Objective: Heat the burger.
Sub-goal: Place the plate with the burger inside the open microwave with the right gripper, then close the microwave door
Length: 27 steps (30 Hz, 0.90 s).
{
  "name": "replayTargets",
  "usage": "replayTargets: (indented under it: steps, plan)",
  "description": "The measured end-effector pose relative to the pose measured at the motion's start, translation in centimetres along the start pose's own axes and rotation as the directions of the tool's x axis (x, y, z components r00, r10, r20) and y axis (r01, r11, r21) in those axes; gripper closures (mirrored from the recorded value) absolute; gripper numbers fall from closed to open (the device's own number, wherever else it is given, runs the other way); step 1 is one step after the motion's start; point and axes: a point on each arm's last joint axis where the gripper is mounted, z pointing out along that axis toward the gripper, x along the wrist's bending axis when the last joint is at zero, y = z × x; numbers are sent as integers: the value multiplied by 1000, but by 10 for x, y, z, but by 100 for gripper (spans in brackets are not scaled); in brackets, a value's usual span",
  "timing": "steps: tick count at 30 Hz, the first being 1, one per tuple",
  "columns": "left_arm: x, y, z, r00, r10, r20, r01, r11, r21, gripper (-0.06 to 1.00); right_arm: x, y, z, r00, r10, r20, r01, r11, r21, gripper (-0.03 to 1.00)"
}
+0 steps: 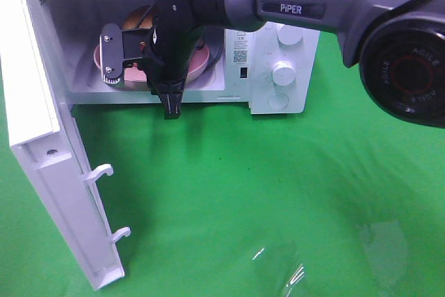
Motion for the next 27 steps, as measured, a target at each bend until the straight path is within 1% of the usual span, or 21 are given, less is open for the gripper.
replayTargets:
  steps: [1, 2, 3, 4, 5, 6, 7, 8, 9, 11, 12, 15, 17, 18, 19, 20, 21, 22, 23, 26, 27]
  plan:
    - [0, 0, 0, 1000, 0, 0, 0, 1000, 0, 94, -1, 0, 0, 1000, 25, 4, -25, 1000, -3, 78]
    - [0, 0, 0, 1000, 0, 0, 0, 1000, 0, 94, -1, 0, 0, 1000, 25, 4, -25, 1000, -3, 78]
    - [0, 0, 0, 1000, 0, 0, 0, 1000, 0, 94, -1, 0, 0, 999, 41, 5, -41, 999, -3, 70]
    - [0, 0, 0, 1000, 0, 0, 0, 1000, 0, 94, -1, 0, 0, 999, 41, 5, -41, 999, -3, 70]
    - [0, 0, 0, 1000, 0, 0, 0, 1000, 0, 94, -1, 0, 0, 999, 48, 5, -48, 999, -1, 65]
    - [0, 0, 0, 1000, 0, 0, 0, 1000, 0, 94, -1, 0, 0, 998, 64, 4, -64, 998, -1, 58]
    - [0, 0, 0, 1000, 0, 0, 0, 1000, 0, 94, -1, 0, 0, 998, 64, 4, -64, 998, -1, 58]
    - [0, 0, 0, 1000, 0, 0, 0, 1000, 0, 94, -1, 0, 0, 996, 87, 5, -87, 996, 0, 53]
    - [0, 0, 0, 1000, 0, 0, 0, 1000, 0, 94, -1, 0, 0, 996, 87, 5, -87, 996, 0, 53]
    - [0, 0, 0, 1000, 0, 0, 0, 1000, 0, 94, 0, 0, 0, 993, 119, 4, -119, 993, 1, 49]
    - [0, 0, 0, 1000, 0, 0, 0, 1000, 0, 94, -1, 0, -1, 988, 158, 4, -158, 988, 1, 47]
    - [0, 0, 0, 1000, 0, 0, 0, 1000, 0, 94, -1, 0, -1, 981, 196, 4, -196, 981, 0, 45]
    - [0, 0, 0, 1000, 0, 0, 0, 1000, 0, 94, -2, 0, -3, 967, 255, 6, -255, 967, -2, 40]
    - [0, 0, 0, 1000, 0, 0, 0, 1000, 0, 94, -2, 0, -3, 967, 255, 6, -255, 967, -2, 40]
    - [0, 0, 0, 1000, 0, 0, 0, 1000, 0, 94, -3, 1, -6, 958, 287, 7, -287, 958, -3, 37]
    - [0, 0, 0, 1000, 0, 0, 0, 1000, 0, 94, -3, 1, -6, 958, 287, 7, -287, 958, -3, 37]
    - [0, 0, 0, 1000, 0, 0, 0, 1000, 0, 94, -5, 1, -9, 950, 313, 8, -313, 950, -3, 34]
    - [0, 0, 0, 1000, 0, 0, 0, 1000, 0, 94, -5, 1, -9, 950, 313, 8, -313, 950, -3, 34]
    - [0, 0, 0, 1000, 0, 0, 0, 1000, 0, 94, -5, 1, -12, 940, 342, 5, -342, 940, 2, 30]
    - [0, 0, 0, 1000, 0, 0, 0, 1000, 0, 94, -6, 1, -12, 928, 373, 5, -373, 928, 0, 28]
    - [0, 0, 0, 1000, 0, 0, 0, 1000, 0, 94, -6, 1, -14, 912, 411, 0, -411, 911, 8, 27]
